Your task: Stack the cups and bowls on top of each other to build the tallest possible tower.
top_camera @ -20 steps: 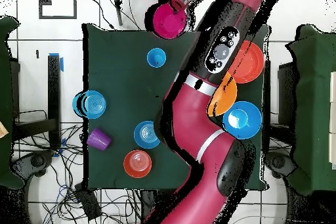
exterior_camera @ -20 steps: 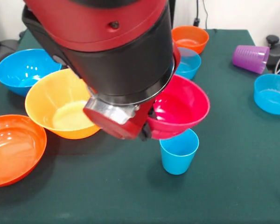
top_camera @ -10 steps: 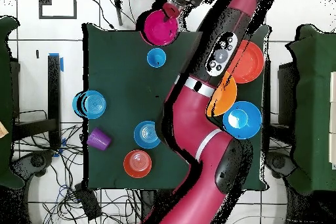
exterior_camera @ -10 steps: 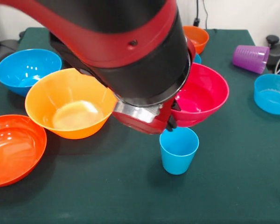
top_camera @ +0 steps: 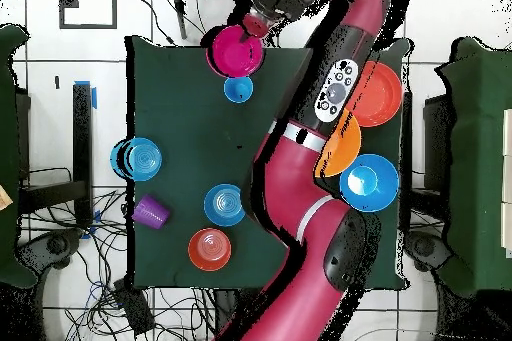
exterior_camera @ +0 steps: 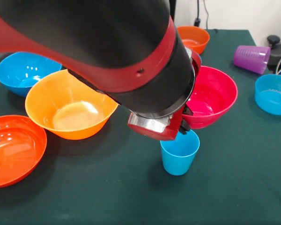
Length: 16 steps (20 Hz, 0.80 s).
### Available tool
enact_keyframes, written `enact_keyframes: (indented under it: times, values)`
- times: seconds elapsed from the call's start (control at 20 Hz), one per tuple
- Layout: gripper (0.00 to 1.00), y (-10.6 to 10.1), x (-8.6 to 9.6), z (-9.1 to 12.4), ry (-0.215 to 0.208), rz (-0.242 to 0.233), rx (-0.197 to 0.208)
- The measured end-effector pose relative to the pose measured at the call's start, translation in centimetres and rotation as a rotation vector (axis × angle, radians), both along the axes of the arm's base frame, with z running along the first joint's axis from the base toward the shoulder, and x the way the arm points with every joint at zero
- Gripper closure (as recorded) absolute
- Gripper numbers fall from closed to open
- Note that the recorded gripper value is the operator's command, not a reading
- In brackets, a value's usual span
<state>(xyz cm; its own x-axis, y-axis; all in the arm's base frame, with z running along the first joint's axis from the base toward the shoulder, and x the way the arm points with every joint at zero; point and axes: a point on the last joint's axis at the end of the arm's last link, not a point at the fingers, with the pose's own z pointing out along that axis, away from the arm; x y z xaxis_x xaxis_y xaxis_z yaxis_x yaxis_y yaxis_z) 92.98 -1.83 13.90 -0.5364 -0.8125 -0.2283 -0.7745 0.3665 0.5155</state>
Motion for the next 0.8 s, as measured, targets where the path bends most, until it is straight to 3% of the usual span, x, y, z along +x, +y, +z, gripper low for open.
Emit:
enact_keyframes:
  times: [0.25,0.8]
  values:
    - [1.0,0.3,-0.31,-0.78,0.025,-0.037,0.021]
    - [1.0,0.37,-0.42,-1.18,0.048,-0.066,0.005]
